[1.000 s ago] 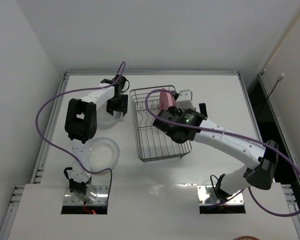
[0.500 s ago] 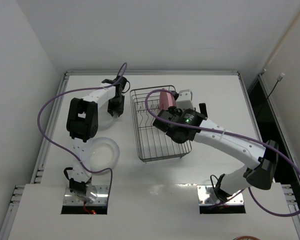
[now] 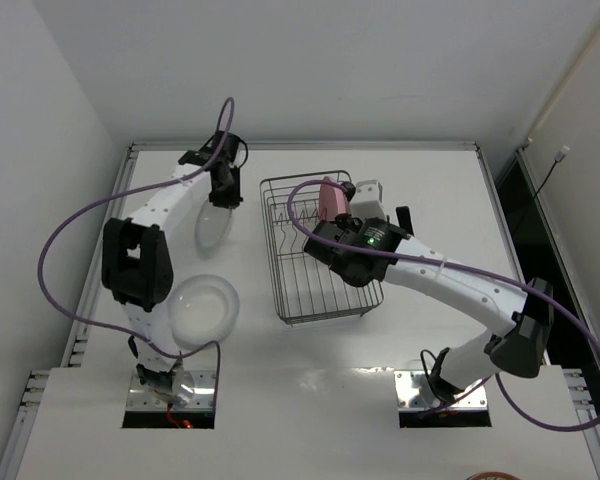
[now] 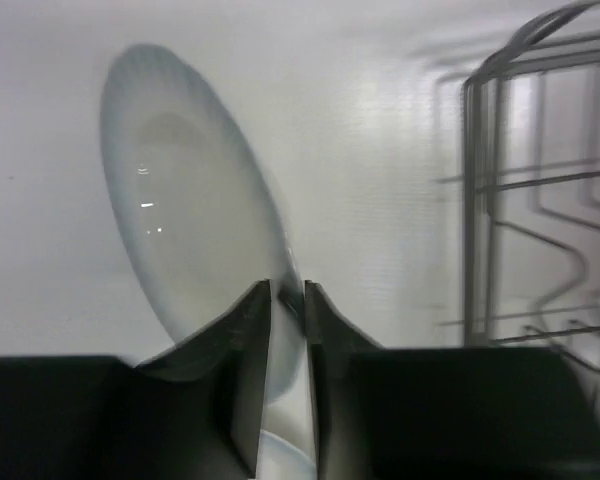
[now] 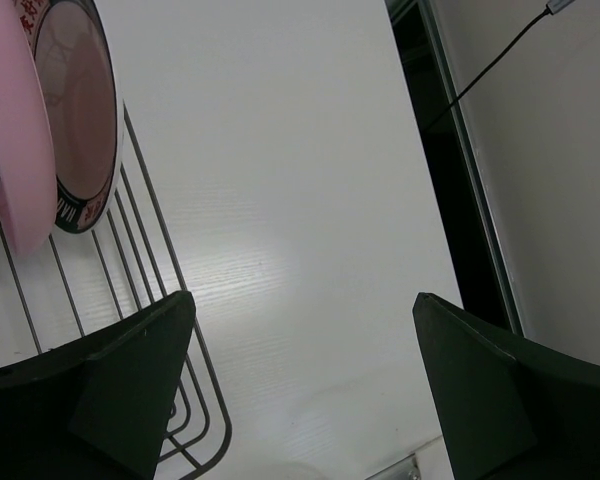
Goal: Load the plates into the dish rack
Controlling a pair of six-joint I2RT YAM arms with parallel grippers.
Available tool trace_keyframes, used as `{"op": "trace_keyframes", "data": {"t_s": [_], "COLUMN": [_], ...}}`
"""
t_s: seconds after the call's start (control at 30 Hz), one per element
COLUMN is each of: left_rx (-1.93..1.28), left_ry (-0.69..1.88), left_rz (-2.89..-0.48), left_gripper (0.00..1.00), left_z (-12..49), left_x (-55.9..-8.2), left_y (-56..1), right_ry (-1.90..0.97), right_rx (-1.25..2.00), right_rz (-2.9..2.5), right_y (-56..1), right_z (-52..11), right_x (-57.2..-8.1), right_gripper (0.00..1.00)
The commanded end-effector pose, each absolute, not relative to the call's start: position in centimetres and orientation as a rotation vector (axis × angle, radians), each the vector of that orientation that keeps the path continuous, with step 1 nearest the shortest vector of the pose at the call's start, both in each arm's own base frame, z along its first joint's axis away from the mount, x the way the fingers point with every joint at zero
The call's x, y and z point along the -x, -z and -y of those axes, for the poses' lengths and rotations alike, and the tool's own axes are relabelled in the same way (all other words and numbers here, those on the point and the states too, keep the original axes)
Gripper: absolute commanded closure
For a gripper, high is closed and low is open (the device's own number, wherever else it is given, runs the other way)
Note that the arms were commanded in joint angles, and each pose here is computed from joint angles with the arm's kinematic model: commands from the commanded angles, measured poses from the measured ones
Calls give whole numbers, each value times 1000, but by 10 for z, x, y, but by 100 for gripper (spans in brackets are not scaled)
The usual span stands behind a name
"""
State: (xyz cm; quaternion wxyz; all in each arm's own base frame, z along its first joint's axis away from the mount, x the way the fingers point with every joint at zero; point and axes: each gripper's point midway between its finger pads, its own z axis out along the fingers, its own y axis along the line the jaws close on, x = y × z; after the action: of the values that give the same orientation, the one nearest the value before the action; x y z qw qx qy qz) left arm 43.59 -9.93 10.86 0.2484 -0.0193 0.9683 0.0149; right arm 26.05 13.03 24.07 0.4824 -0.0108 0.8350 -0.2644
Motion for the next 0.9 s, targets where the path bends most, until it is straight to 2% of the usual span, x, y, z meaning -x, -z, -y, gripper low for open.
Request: {"op": "trace_keyframes", "data": {"t_s": [0.0,0.57,0.73,0.87], "left_rx": [108,150,196,262], "left_ry": [71,53,94,104], "left_rz": [-2402,-2349,-2250,-2106], "left_gripper": [100,100,100,100], "left_z": [106,99,98,97], "left_x": [-452,-448,-449,-447], "left_y": [-183,-201,-239,-305], "right_ry": [639,672,685,650], "right_rx": [7,17,17,-9], "right_rz": [-2014,-2025,-2008,-2000], "right_y": [-249,-246,-254,-263], "right_z": [-135,-140,-135,-130], "right_x": [-264,-264,-263,-260], "right_gripper": [11,11,11,11]}}
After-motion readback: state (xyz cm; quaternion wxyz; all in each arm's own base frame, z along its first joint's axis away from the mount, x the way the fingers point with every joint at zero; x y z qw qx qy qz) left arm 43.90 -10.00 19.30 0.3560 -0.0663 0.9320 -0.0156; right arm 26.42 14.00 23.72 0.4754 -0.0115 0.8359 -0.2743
